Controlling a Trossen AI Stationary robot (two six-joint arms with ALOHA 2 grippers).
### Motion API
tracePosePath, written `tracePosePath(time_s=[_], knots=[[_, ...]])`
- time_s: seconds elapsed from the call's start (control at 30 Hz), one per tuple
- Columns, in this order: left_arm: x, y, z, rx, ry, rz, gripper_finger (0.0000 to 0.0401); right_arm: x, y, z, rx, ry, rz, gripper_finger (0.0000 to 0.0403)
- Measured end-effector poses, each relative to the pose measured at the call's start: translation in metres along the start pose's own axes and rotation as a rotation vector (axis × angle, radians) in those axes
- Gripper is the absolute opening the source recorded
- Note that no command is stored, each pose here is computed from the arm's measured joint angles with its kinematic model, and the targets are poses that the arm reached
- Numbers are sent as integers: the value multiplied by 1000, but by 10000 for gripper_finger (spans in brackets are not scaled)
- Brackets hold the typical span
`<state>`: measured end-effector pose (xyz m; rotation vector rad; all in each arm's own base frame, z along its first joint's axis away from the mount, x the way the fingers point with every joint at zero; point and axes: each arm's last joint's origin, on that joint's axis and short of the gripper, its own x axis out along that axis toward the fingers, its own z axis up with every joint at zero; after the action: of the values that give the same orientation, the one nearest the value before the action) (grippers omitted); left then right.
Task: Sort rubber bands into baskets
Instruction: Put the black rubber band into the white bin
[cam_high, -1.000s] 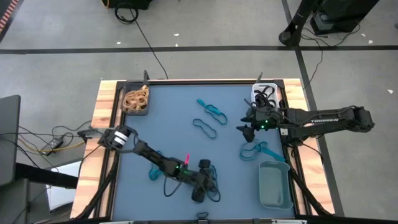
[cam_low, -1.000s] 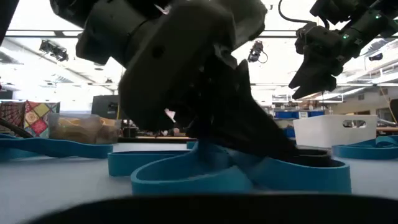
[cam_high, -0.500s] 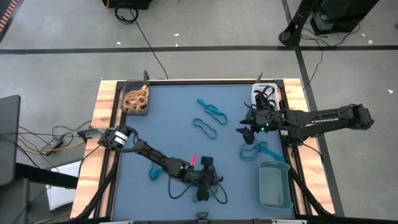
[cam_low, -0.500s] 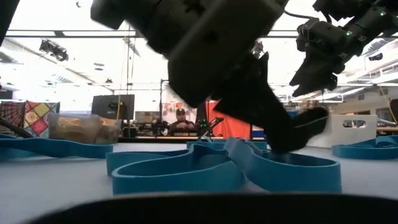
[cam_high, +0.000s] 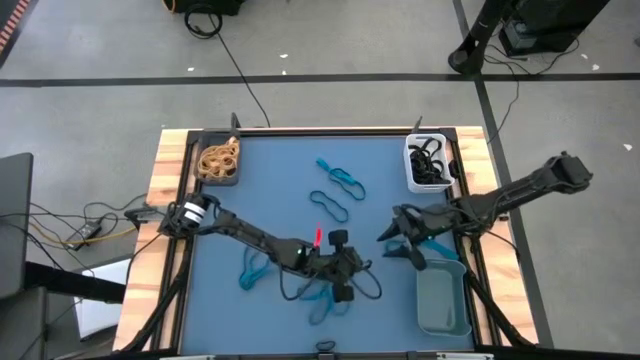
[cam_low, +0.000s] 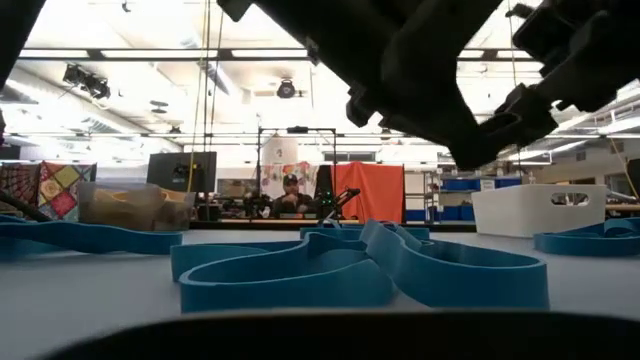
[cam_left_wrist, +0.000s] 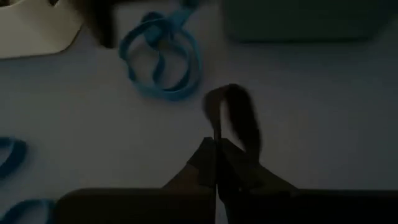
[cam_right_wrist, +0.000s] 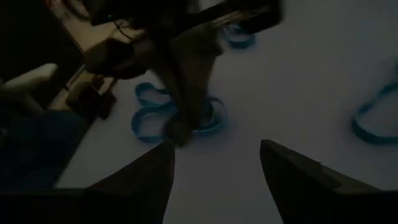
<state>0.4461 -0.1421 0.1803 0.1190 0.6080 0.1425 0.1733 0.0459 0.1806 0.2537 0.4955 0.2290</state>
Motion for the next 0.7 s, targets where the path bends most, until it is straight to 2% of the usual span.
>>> tracePosePath(time_s=[0.13,0.27,0.33,0.57,0.7], knots=[[6,14,8,-51,-46,-40,13,3,6,-10,-96,-18,-10,243],[11,27,17,-98,-104,-152,13,7,11,-15,-189,-5,-45,243],[14,33,17,-122,-97,-156,13,9,14,-16,-228,-6,-33,243],[20,48,19,-152,-95,-161,13,16,17,-17,-265,-17,-14,240],[20,50,19,-167,-95,-163,13,19,17,-18,-265,-10,-31,225]])
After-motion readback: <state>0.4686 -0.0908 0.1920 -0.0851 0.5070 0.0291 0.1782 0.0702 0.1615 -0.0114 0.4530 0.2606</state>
